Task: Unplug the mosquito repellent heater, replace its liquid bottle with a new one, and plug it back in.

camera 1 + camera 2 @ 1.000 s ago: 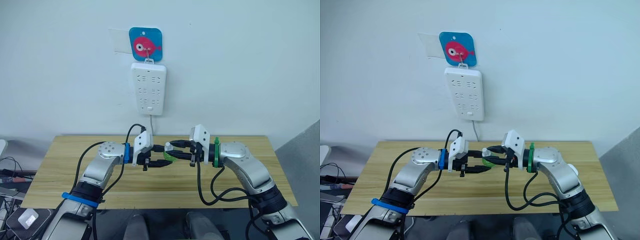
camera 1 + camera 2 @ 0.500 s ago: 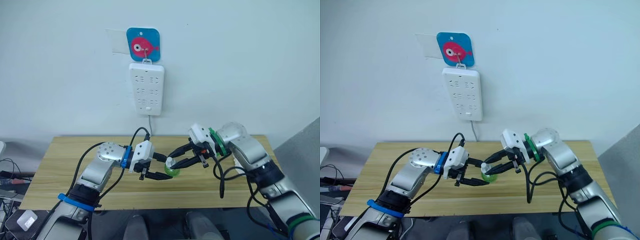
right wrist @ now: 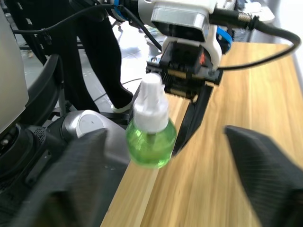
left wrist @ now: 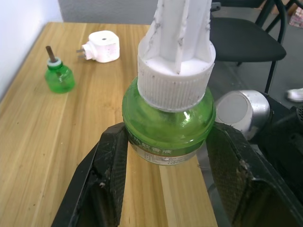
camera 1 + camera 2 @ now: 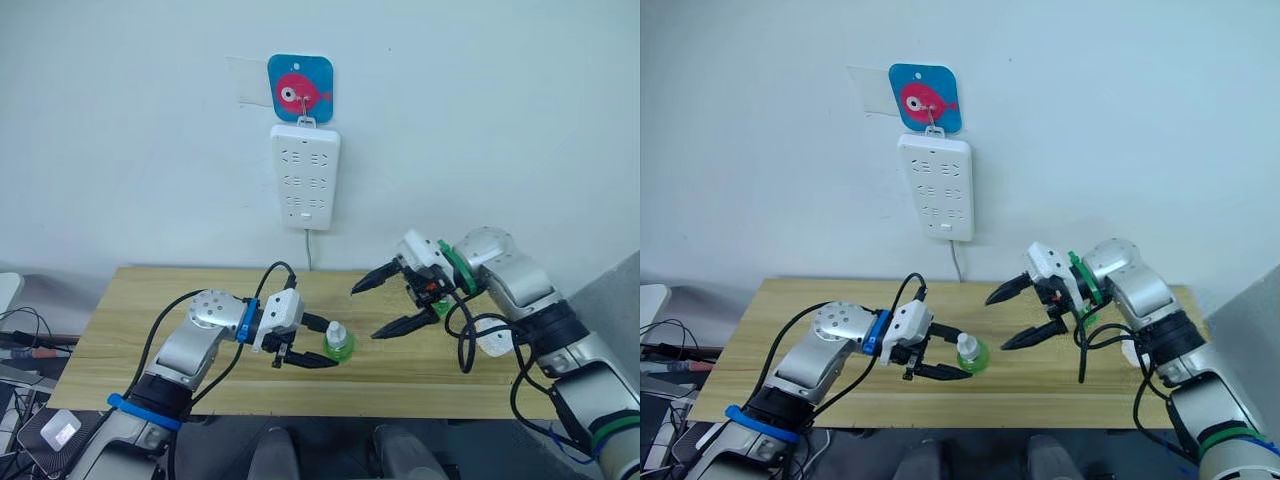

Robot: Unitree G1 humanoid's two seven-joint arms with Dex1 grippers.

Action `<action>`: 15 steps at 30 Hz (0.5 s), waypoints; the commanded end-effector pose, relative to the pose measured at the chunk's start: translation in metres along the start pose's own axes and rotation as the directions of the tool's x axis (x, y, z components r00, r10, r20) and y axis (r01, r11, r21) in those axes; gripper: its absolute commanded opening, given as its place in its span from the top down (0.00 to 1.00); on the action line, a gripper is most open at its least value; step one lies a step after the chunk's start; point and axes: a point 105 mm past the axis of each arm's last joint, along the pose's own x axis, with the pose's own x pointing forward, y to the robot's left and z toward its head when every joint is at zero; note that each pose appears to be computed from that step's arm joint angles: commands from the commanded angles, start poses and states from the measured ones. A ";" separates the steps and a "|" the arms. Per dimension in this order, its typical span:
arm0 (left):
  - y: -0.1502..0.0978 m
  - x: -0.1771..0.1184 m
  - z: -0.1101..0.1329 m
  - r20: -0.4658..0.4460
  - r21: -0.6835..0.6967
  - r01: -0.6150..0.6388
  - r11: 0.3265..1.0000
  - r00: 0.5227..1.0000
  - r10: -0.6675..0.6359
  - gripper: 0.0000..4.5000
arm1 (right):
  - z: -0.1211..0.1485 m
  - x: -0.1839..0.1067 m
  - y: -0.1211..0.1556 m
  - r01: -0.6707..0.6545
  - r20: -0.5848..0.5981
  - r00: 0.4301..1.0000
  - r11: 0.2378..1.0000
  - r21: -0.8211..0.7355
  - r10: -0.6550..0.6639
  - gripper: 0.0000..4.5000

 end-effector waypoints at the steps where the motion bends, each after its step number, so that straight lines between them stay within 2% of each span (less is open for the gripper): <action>1: 0.017 -0.004 0.010 0.041 -0.004 -0.086 0.996 0.995 0.086 0.52 | 0.009 -0.007 0.008 0.068 0.021 0.998 0.997 -0.042 -0.067 0.00; 5: 0.034 -0.008 0.013 0.060 -0.031 -0.174 0.984 0.983 0.176 0.52 | 0.011 0.005 0.010 0.223 0.055 0.974 0.974 -0.044 -0.220 0.00; 8: 0.043 -0.008 0.012 0.055 -0.038 -0.219 0.975 0.974 0.221 0.52 | 0.011 0.018 0.006 0.353 0.093 0.932 0.936 -0.015 -0.350 0.00; 11: 0.042 -0.004 0.012 0.062 -0.041 -0.221 0.975 0.973 0.223 0.52 | 0.010 0.029 -0.006 0.462 0.119 0.880 0.887 0.013 -0.460 0.00; 15: 0.038 0.002 0.014 0.070 -0.043 -0.202 0.978 0.976 0.205 0.52 | 0.013 0.040 -0.017 0.528 0.140 0.837 0.848 0.040 -0.528 0.00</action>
